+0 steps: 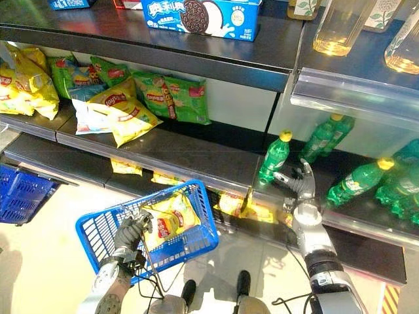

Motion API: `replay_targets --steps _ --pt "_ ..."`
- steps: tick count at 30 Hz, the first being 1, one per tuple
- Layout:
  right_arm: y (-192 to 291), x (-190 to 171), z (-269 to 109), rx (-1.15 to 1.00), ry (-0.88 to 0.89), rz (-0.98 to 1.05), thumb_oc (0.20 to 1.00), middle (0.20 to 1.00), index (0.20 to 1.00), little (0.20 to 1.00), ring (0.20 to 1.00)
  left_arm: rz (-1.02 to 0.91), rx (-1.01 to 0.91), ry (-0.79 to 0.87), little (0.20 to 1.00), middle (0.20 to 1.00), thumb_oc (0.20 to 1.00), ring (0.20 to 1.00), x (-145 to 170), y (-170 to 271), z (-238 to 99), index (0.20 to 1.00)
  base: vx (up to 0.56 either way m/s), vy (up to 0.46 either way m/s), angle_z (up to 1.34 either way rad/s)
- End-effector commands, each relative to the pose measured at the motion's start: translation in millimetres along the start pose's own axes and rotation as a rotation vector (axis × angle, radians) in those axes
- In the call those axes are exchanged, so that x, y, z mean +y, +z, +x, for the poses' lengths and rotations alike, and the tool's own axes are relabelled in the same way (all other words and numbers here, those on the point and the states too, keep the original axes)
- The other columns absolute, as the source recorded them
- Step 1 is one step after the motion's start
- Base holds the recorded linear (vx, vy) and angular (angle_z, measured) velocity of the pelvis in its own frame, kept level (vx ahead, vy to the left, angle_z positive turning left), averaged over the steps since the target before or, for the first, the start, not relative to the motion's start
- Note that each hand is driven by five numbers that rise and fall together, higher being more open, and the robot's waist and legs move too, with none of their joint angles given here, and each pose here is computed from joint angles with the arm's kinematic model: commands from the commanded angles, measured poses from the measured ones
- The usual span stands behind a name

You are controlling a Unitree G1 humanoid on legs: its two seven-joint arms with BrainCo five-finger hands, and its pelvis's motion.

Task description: Pick up the snacks into the basket

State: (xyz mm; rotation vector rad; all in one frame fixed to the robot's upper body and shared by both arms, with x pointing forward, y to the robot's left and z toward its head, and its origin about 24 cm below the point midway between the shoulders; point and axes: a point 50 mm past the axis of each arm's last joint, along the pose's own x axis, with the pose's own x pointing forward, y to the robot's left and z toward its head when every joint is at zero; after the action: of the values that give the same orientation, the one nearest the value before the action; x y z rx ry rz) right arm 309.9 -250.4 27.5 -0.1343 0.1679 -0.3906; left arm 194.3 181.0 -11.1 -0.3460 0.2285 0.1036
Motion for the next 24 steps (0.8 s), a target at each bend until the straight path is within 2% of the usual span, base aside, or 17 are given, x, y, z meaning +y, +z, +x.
replay_targets --steps 1,24 --pt "48 3 19 -0.141 -0.007 0.015 1.000 1.000 1.000 1.000 1.000 -0.041 -0.323 -0.192 0.200 0.200 0.200 0.200 -35 65 0 0.200 -0.03 -0.006 0.02" --pt "90 10 40 -0.200 -0.021 0.032 1.000 1.000 1.000 1.000 1.000 -0.048 -0.329 -0.226 0.200 0.200 0.200 0.200 -41 67 -2 0.200 -0.01 0.000 0.00"
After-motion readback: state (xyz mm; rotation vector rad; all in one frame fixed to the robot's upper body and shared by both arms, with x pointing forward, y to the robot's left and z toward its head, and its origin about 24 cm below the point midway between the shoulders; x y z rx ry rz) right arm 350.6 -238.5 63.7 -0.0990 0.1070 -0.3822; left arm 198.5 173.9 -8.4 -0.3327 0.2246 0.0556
